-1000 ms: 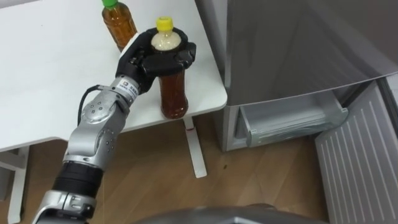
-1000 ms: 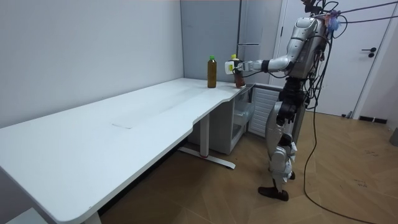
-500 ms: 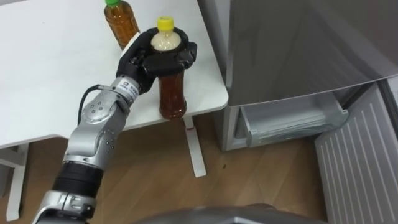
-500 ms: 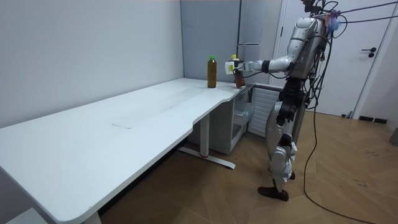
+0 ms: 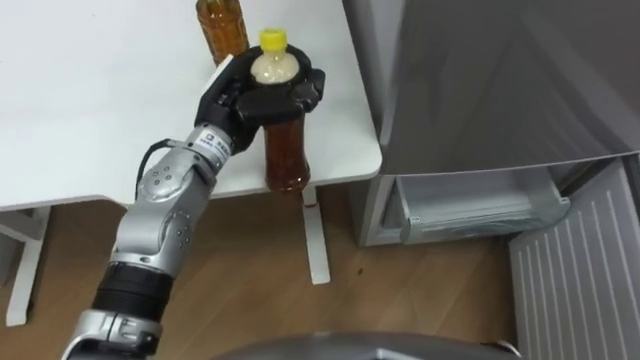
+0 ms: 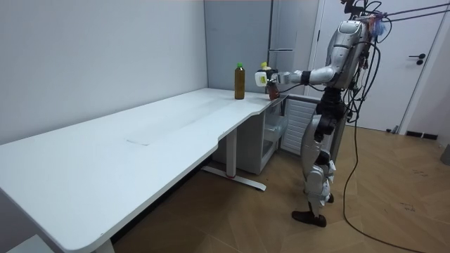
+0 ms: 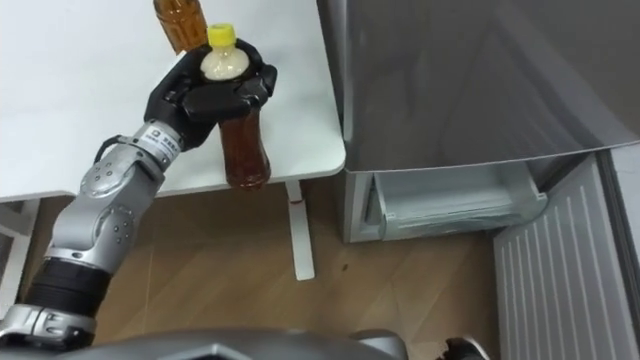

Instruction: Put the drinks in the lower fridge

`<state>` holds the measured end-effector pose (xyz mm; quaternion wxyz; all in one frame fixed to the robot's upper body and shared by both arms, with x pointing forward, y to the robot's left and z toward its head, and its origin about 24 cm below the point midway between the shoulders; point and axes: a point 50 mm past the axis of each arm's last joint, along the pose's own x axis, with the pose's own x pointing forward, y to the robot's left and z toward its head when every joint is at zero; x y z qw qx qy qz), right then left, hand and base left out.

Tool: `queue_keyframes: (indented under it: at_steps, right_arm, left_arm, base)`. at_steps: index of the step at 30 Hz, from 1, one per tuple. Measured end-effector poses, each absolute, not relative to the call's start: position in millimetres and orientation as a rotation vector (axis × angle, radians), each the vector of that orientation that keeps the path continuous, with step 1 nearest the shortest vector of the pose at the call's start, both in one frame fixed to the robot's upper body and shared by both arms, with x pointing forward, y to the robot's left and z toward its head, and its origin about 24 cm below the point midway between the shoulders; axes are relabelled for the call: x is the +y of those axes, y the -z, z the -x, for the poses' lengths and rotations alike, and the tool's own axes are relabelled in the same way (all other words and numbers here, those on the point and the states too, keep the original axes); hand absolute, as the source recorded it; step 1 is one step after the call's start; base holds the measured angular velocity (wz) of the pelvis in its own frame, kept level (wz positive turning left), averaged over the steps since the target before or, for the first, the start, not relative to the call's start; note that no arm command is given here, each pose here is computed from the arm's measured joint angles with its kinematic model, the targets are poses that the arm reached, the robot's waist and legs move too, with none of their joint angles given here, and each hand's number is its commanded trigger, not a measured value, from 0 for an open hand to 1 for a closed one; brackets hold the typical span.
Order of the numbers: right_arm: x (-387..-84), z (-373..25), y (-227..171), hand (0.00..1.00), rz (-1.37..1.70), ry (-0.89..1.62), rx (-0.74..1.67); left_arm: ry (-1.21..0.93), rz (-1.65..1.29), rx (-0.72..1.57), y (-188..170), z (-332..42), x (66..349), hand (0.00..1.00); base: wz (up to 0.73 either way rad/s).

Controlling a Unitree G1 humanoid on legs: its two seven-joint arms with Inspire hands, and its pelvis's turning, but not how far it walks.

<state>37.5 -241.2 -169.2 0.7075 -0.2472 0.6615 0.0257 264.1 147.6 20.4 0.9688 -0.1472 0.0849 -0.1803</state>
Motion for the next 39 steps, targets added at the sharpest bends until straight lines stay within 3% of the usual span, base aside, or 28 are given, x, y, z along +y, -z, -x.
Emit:
queue_keyframes:
  at_steps: [21,34,39]
  right_arm:
    - [-237.5,-58.7,167.7,0.0,0.453,0.034,1.39]
    - [-235.1,-70.7,165.8,0.0,0.471,-0.014,1.344]
    - [-229.3,-97.4,159.1,0.0,0.479,-0.045,1.22]
  left_arm:
    - [0.425,0.588,0.224,1.0,-215.9,141.8,1.0]
    - [0.459,0.618,0.216,1.5,-213.5,138.3,1.0]
    - [0.451,0.613,0.232,5.0,-212.6,140.3,1.0]
  base:
    - [0.11]
    - [-0.01]
    - [0.0]
